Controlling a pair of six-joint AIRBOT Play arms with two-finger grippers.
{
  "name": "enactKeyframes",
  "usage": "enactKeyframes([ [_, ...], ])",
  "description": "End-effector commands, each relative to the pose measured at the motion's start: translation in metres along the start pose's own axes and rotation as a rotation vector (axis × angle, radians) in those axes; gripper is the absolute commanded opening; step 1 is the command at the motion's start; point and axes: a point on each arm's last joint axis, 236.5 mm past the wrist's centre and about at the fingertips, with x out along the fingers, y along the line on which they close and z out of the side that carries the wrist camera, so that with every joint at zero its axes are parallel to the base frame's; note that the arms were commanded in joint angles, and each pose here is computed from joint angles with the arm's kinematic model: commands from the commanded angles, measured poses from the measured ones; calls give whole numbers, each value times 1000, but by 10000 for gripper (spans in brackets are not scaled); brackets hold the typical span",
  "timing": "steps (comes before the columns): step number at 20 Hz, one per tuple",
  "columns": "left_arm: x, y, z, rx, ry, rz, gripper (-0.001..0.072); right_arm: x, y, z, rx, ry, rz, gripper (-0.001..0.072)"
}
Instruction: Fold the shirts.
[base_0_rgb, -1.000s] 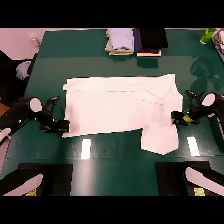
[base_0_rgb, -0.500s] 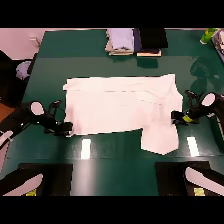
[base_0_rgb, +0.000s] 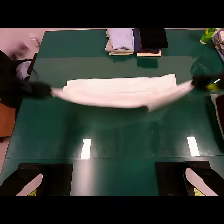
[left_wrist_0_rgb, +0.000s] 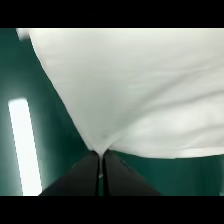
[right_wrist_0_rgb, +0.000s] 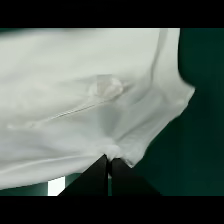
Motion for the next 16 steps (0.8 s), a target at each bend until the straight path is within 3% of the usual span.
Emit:
enactKeyframes([
  [1, -177, -21, 102, 92, -480, 39, 28, -156, 33, 96, -81, -467, 25, 16],
  [5, -326, -47, 132, 134, -850, 12, 27, -297, 48, 120, -131, -796, -2, 16],
  [9, -391, -50, 139, 142, -1044, 26, 27, -361, 44, 123, -129, -916, -92, 15],
  [12, -377, -49, 151, 140, -1028, 30, 26, -354, 38, 130, -124, -831, -129, 14],
  [16, -234, -25, 162, 110, -688, 68, 27, -274, 38, 142, -102, -601, -26, 14],
])
